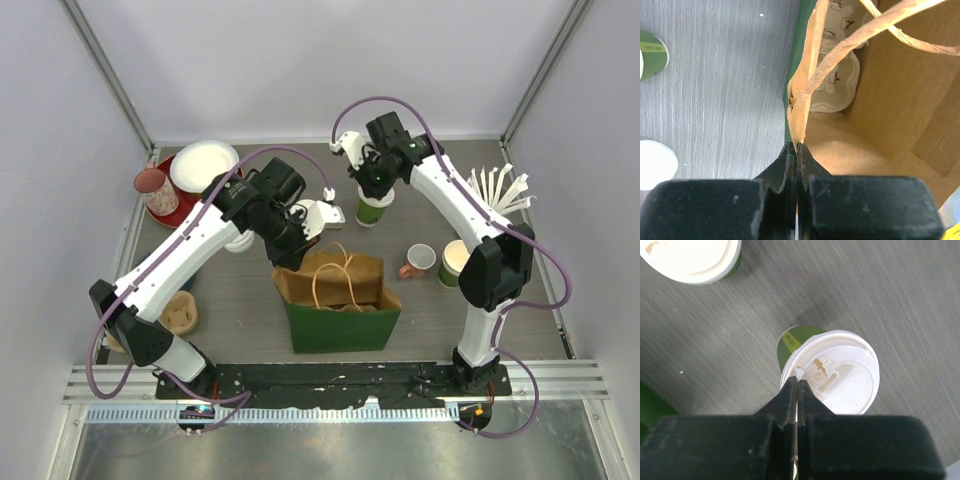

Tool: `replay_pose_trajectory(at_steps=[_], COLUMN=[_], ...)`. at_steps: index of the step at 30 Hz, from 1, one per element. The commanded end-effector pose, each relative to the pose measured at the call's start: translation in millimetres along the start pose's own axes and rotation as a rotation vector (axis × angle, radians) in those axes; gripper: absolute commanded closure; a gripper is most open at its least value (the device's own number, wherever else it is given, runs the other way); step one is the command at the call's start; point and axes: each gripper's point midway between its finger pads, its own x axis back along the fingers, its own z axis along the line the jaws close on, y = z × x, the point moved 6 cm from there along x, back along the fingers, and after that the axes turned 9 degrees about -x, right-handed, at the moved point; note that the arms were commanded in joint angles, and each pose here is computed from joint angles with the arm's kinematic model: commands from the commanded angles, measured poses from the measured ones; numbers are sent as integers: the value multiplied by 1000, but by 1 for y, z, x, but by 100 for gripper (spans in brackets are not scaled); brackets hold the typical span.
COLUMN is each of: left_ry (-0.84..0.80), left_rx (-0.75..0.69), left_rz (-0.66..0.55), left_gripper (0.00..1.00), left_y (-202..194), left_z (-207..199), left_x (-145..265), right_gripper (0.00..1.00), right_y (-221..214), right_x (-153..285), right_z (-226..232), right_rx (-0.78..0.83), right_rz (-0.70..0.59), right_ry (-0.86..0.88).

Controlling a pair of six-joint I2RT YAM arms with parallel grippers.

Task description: Pack the takeout coffee

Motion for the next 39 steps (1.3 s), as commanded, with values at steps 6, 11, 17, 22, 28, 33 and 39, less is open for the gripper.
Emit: replay_pose_trajectory(at_steps=[6,11,17,22,28,33,39], left_ry=[-121,-57,4,21,31,36,41], left_rx=[101,101,136,138,158,179,189], left_rz=[239,234,207,210,248,244,230], left_gripper=[100,100,100,100,100,100,100], left_y=[-29,-26,-16,-11,-13,-7,-2], left_z=[-22,-8,3,9,15,21,25], left_x=[18,22,34,32,27,23,23], right_gripper=[99,99,99,99,99,99,99], right_y=[34,38,50,46,29,20,15], right_x=[107,153,208,245,282,303,294], right_z=[7,18,45,75,93,102,118], right_rx=[-2,0,-31,-40,-59,-67,-42], right_rz=[-184,-239,-347,-427,-507,-543,-541], right_ry=[-70,-81,-58,-3,36,72,180])
